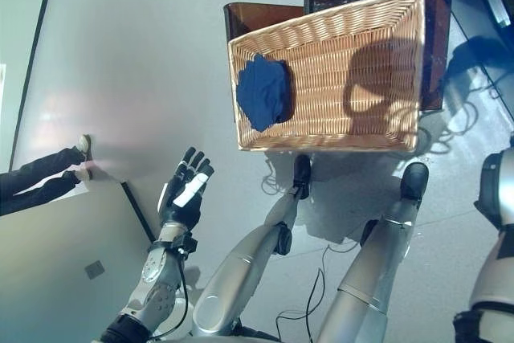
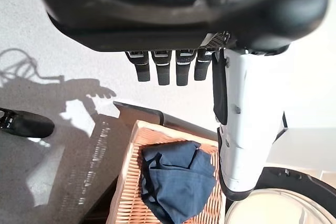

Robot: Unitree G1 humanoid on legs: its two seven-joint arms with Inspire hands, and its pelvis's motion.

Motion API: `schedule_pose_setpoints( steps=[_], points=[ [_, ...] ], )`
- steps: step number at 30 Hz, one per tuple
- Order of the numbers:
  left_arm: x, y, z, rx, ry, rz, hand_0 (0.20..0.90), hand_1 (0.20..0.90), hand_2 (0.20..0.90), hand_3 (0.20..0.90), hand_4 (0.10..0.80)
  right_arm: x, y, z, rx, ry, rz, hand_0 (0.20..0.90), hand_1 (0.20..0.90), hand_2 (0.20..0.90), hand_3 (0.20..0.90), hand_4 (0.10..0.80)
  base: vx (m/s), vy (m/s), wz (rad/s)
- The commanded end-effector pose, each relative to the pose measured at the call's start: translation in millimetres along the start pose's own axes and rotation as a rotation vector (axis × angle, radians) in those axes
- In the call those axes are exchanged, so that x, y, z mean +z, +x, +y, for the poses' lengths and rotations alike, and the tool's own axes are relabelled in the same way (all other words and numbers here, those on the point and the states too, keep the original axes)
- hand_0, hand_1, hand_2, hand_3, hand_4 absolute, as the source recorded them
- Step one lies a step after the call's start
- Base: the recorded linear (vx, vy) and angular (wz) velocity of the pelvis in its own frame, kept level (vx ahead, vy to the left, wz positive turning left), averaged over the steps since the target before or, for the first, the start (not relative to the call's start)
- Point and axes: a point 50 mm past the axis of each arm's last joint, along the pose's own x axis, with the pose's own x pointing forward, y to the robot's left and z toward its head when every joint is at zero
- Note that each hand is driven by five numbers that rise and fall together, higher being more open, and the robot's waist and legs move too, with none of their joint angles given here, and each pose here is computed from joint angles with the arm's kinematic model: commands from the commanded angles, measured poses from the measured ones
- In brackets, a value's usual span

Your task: Pick up the clothes and place them into the washing machine

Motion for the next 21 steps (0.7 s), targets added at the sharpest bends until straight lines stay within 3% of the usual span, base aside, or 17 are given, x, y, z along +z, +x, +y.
schedule_pose_setpoints(
  steps=[1, 11, 21],
  points=[
    [30.0, 3.8, 8.4, 0.017, -0.007, -0.166, 0.9, 0.9, 0.9, 0.9, 0.8, 36.0, 20.2, -24.7, -0.098, 0.002, -0.264, 0.9, 0.9, 0.9, 0.9, 0.8, 0.0, 0.0, 0.0],
    [27.8, 4.9, 8.9, 0.027, -0.012, -0.159, 0.9, 0.9, 0.9, 0.9, 0.8, 22.7, 7.4, -11.2, -0.046, -0.043, -0.253, 0.9, 0.9, 0.9, 0.9, 0.8, 0.006, 0.004, 0.01],
    [23.8, 3.7, 9.4, 0.025, -0.007, -0.134, 0.9, 0.9, 0.9, 0.9, 0.8, -28.7, -10.3, -0.1, 0.005, -0.177, -0.104, 0.9, 0.9, 0.9, 0.9, 0.8, 0.011, 0.01, 0.0]
  ],
)
